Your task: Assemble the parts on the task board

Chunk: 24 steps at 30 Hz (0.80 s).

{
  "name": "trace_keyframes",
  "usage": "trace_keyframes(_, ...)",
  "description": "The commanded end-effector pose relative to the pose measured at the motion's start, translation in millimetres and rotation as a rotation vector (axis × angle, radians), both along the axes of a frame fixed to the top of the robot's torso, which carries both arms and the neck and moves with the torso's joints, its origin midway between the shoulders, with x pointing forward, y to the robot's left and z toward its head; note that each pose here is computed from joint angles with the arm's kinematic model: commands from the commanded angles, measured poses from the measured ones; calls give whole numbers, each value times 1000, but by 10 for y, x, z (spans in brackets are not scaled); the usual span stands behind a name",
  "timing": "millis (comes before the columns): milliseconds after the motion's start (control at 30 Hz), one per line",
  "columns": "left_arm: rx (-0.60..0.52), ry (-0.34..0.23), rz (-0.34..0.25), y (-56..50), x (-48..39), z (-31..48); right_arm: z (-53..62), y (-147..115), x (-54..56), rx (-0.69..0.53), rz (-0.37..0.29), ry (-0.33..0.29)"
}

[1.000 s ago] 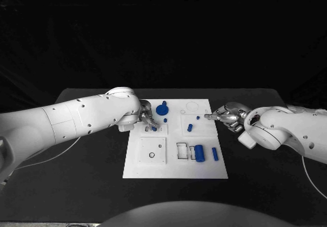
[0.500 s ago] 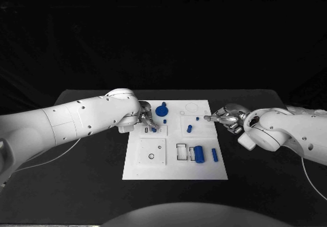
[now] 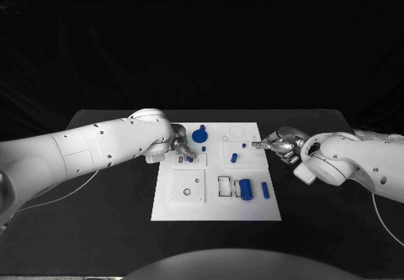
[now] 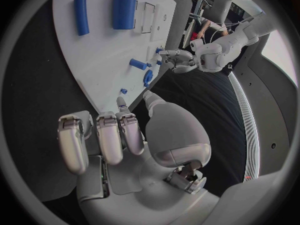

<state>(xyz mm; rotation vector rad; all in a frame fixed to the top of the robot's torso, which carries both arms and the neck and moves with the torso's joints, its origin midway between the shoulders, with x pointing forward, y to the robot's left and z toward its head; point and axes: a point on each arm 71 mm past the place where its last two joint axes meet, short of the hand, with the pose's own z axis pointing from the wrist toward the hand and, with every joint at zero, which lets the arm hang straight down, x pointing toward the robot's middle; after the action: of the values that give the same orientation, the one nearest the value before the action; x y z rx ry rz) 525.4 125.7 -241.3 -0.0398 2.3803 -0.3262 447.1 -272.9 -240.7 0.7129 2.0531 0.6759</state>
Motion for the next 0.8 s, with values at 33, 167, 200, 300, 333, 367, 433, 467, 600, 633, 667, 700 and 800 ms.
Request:
trace_keyframes(33, 1, 0, -15, -20, -19, -21, -7, 4, -5, -2, 10, 5)
trace_keyframes(167, 1, -2, -17, -28, -20, -20, -8, -2, -4, -3, 9, 6)
trace_keyframes(200, 1, -3, -18, -30, -20, -20, -9, -3, -4, -4, 8, 6)
trace_keyframes(300, 2, -6, -20, -36, -20, -18, -11, -4, -3, -4, 8, 7)
trace_keyframes(333, 1, -8, -20, -38, -20, -17, -12, -3, -3, -4, 8, 7)
trace_keyframes(367, 1, -9, -20, -40, -20, -16, -12, -3, -3, -4, 8, 7)
trace_keyframes(433, 0, -12, -20, -44, -18, -15, -13, -2, -3, -5, 8, 8)
trace_keyframes(467, 1, -13, -20, -46, -18, -14, -14, -2, -3, -5, 9, 8)
trace_keyframes(600, 6, -20, -25, -52, -17, -11, -16, -4, -4, -5, 8, 9)
trace_keyframes(633, 7, -21, -27, -52, -17, -11, -16, -4, -4, -5, 8, 9)
trace_keyframes(667, 9, -20, -28, -51, -17, -12, -16, -5, -5, -5, 8, 9)
trace_keyframes(700, 10, -20, -29, -51, -17, -12, -16, -6, -5, -5, 8, 9)
trace_keyframes(800, 12, -20, -31, -51, -18, -12, -17, -7, -6, -5, 7, 10)
